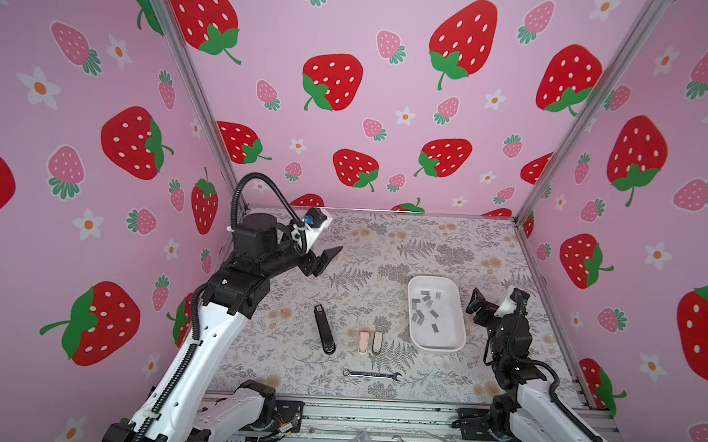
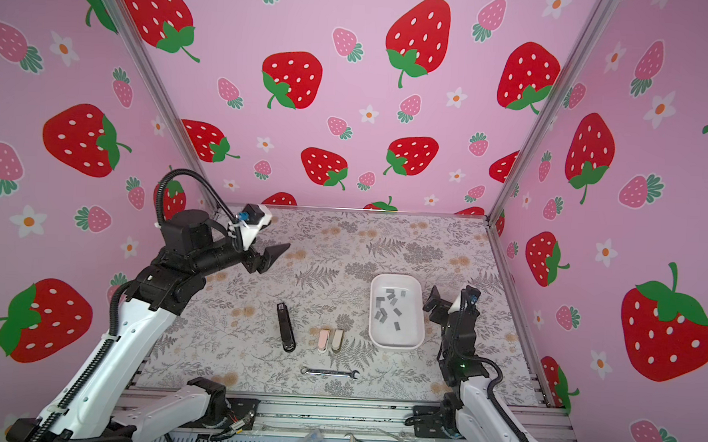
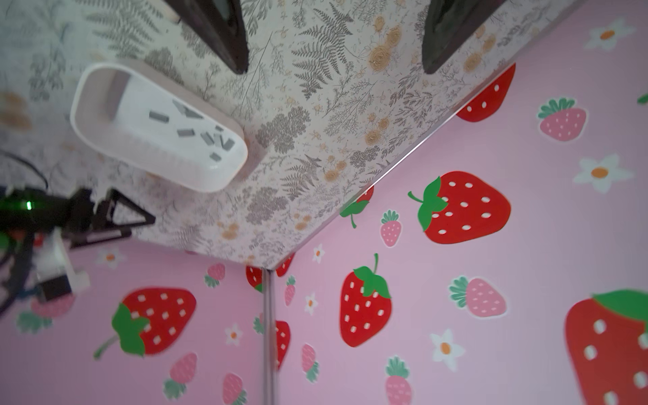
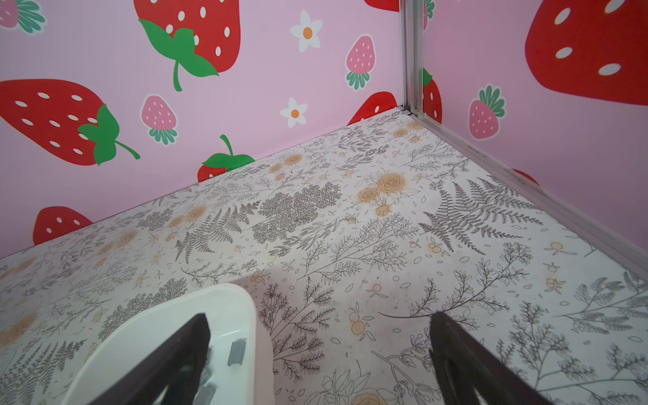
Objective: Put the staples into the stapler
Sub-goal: 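Reach the left gripper down to the black stapler while the right arm rises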
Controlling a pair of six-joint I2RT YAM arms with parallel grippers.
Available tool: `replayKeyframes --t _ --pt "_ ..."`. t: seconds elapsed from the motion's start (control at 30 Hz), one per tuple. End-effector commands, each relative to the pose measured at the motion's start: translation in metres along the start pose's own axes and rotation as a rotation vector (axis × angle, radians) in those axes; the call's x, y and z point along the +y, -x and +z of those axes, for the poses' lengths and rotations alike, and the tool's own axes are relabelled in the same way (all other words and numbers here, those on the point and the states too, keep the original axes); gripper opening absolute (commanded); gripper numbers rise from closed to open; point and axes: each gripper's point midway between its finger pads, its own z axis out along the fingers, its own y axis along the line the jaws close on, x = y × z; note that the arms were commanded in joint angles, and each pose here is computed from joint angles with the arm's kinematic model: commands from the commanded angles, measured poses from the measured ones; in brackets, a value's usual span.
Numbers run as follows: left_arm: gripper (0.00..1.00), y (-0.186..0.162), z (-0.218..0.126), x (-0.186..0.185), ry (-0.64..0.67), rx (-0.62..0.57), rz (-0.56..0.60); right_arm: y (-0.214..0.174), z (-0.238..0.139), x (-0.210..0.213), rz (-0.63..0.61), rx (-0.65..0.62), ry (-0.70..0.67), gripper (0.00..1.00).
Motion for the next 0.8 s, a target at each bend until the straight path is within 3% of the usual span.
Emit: replayKeyframes --t 0.0,0.17,0.3,0.5,0.63,0.77 --pt "0.78 -0.027 0.012 -0.053 -0.205 0.035 0.427 0.016 0.002 0.006 0.017 -0.042 0.011 0.99" --pt "0.74 -0.083 0.036 -0.121 -0.521 0.164 0.765 0.017 0.002 0.003 0.021 -0.057 -0.008 0.99" --pt "0.70 -0.122 0.055 -0.157 -0.680 0.215 1.013 0.018 0.006 0.000 0.020 -0.053 -0.036 0.99" --pt "0.60 -0.137 0.057 -0.197 -0.871 0.215 1.143 0.017 0.008 0.000 0.018 -0.040 -0.044 0.99" --pt "0.61 -0.147 0.067 -0.221 -0.873 0.147 1.265 0.016 0.006 -0.001 0.021 -0.041 -0.041 0.99" --pt "0.58 -0.159 0.062 -0.240 -0.964 0.181 1.337 0.014 0.007 0.002 0.014 -0.024 -0.022 0.99"
